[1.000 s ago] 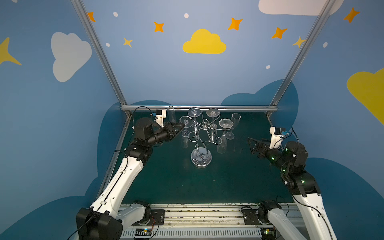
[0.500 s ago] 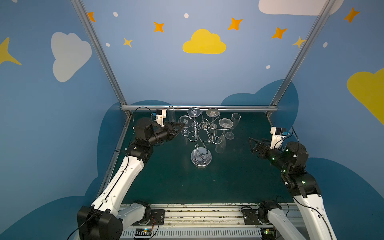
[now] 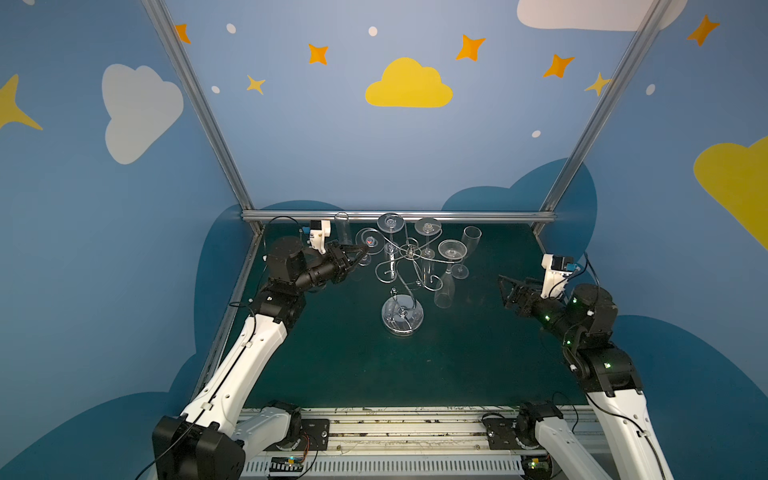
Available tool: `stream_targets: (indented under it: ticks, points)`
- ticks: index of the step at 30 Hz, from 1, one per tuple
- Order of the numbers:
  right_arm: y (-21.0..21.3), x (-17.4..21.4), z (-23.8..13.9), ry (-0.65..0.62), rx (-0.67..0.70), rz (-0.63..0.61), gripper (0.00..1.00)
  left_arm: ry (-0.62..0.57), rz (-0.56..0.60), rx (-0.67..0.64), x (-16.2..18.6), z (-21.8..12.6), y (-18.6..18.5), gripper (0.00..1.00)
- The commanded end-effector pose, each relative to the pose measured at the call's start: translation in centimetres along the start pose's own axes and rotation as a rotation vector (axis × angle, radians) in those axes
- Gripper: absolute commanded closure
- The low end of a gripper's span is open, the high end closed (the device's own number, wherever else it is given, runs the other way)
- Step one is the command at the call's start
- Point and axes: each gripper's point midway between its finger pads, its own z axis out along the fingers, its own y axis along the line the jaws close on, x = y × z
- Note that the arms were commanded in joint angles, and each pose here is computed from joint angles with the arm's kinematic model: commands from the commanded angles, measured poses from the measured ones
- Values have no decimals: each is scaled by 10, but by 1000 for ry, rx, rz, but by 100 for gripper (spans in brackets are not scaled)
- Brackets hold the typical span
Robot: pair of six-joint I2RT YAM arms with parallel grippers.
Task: Take the wine glass off the wine glass rack
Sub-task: 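Reach the left gripper toward a hanging clear flute on the rack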
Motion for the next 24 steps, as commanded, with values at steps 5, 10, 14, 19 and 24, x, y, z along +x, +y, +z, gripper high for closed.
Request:
stream_targets:
  ticks: [5,10,14,19,24]
  points:
    - [1,-4,-3,-9,4,-2,11,-93,53,97,-9,-21,-44,97]
    - [2,-6,-5,-13,1,-1,11,-98,63,96,-12,-21,-48,97]
    - [2,-6,-6,-15,3,-3,11,-109,60,88,-17,-17,-45,97]
    - [2,-6,-7,-13,6,-4,11,-104,62,88,-23,-10,-44,97]
    - [1,-6,-8,-11,8,-5,11,-87,62,97,-27,-2,-47,97]
